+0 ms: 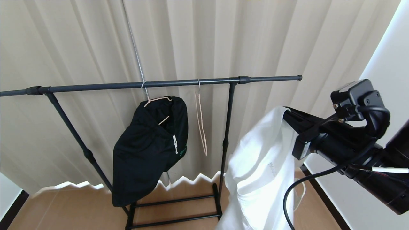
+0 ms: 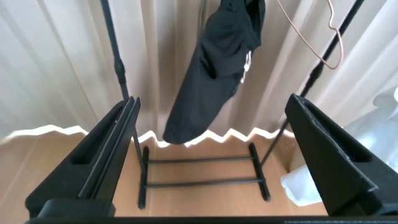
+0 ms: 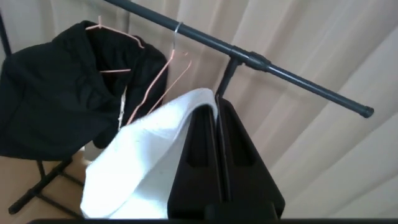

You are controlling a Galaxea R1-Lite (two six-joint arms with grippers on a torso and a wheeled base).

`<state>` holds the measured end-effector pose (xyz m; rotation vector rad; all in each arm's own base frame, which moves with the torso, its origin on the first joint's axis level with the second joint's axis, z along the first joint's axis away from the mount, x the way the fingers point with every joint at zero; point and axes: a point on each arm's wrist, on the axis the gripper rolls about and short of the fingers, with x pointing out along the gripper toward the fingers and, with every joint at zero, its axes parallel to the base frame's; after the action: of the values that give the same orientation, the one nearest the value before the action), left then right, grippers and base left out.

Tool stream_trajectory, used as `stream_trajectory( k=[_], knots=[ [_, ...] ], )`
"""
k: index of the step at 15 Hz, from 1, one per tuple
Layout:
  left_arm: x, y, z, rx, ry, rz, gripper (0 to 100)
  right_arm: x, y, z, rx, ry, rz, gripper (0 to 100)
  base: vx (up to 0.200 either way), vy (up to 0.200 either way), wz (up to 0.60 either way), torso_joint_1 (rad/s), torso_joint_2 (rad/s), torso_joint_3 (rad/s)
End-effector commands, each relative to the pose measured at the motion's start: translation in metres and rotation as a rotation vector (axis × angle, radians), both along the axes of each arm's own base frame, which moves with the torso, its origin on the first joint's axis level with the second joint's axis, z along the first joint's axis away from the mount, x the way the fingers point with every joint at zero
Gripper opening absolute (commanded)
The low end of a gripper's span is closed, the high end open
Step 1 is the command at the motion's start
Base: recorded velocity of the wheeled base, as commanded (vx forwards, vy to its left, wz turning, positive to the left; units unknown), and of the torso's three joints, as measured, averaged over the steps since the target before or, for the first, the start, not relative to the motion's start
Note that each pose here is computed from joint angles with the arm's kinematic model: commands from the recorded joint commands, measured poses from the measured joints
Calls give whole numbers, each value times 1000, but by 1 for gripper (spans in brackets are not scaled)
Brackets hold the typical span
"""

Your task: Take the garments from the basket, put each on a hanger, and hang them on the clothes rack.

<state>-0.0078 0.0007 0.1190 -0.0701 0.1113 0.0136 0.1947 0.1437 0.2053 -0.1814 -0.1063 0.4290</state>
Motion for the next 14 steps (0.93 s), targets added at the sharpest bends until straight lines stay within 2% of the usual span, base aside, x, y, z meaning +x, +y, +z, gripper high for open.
stream_trajectory(
  k=[1, 2, 3, 4, 5, 6, 7, 10, 13, 14],
  knots=[
    [80, -18, 64, -97, 285, -222, 100, 10, 12, 6, 59, 80, 13, 0, 0, 0, 0, 0, 0, 0],
    [92, -28, 71, -143, 322, -285, 100, 11, 14, 8, 86, 113, 18, 0, 0, 0, 0, 0, 0, 0],
    [118, -62, 87, -262, 420, -411, 100, 14, 17, 13, 159, 180, 21, 0, 0, 0, 0, 0, 0, 0],
    [135, -88, 87, -280, 495, -471, 100, 15, 18, 15, 195, 203, 27, 0, 0, 0, 0, 0, 0, 0],
    [144, -102, 88, -267, 522, -504, 100, 15, 18, 15, 205, 204, 29, 0, 0, 0, 0, 0, 0, 0],
    [165, -129, 88, -259, 558, -577, 100, 18, 21, 13, 207, 209, 30, 0, 0, 0, 0, 0, 0, 0],
    [178, -144, 84, -271, 579, -640, 100, 19, 22, 13, 207, 209, 32, 0, 0, 0, 0, 0, 0, 0],
    [197, -164, 68, -298, 622, -769, 100, 18, 34, 13, 204, 215, 66, 0, 0, 0, 0, 0, 0, 0],
    [216, -180, 36, -266, 671, -788, 100, 28, 55, 9, 204, 218, 97, 0, 0, 0, 0, 0, 0, 0],
    [225, -187, 12, -264, 684, -784, 100, 34, 61, 4, 216, 201, 100, 0, 0, 0, 0, 0, 0, 0]
  ],
)
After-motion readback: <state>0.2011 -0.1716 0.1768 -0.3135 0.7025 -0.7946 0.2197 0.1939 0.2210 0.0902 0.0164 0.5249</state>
